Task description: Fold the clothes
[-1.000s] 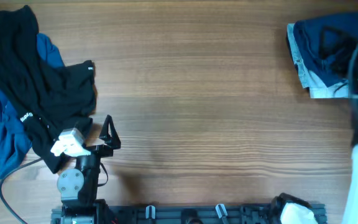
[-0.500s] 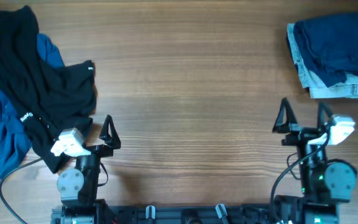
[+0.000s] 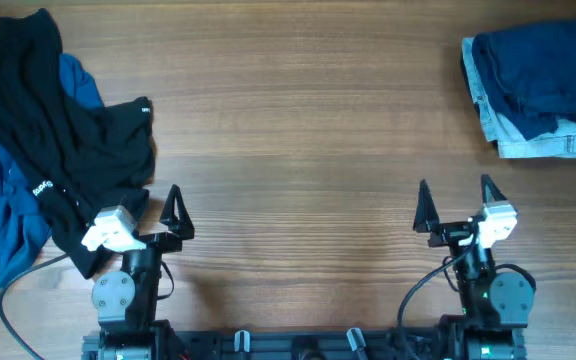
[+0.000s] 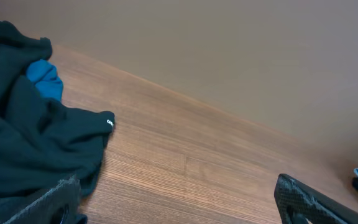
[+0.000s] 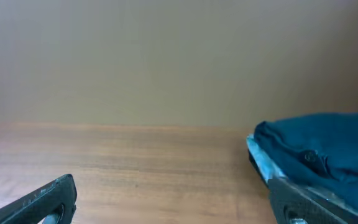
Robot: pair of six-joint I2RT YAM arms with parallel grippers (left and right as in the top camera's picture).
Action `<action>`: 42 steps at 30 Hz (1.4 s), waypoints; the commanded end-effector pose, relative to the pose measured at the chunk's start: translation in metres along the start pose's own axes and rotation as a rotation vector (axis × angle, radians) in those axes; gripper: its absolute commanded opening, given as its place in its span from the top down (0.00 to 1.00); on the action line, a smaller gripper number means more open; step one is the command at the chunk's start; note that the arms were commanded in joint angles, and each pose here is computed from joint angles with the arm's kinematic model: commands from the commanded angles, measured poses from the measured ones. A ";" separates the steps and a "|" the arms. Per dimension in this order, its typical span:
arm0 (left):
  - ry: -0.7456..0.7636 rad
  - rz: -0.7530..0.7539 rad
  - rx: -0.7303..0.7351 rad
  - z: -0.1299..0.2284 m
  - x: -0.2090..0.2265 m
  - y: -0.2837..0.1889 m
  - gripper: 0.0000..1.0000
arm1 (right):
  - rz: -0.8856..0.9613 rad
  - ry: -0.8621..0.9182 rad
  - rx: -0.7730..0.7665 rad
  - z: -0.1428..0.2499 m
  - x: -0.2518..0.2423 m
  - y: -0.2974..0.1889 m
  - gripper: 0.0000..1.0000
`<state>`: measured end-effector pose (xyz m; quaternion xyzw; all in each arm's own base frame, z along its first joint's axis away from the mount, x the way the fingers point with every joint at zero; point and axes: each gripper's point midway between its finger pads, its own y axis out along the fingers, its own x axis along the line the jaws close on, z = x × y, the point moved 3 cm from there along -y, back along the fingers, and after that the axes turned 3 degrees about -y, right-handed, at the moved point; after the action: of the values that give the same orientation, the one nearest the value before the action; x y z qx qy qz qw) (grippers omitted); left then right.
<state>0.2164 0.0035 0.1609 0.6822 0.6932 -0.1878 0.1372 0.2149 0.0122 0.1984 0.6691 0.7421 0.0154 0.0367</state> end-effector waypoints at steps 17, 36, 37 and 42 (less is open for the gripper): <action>-0.010 -0.006 0.000 0.001 0.002 0.000 0.00 | -0.025 -0.017 0.060 0.021 0.004 0.000 0.00; -0.010 -0.006 0.000 0.001 0.002 0.000 0.00 | -0.025 -0.017 0.060 0.021 0.004 0.000 0.00; -0.010 -0.006 0.000 0.001 0.002 0.000 0.00 | -0.025 -0.017 0.060 0.021 0.004 0.000 0.00; -0.010 -0.006 0.000 0.001 0.002 0.000 0.00 | -0.025 -0.017 0.060 0.021 0.004 0.000 0.00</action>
<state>0.2164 0.0035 0.1609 0.6822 0.6932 -0.1878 0.1372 0.2167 0.0125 0.1756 0.6682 0.7437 -0.0119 0.0137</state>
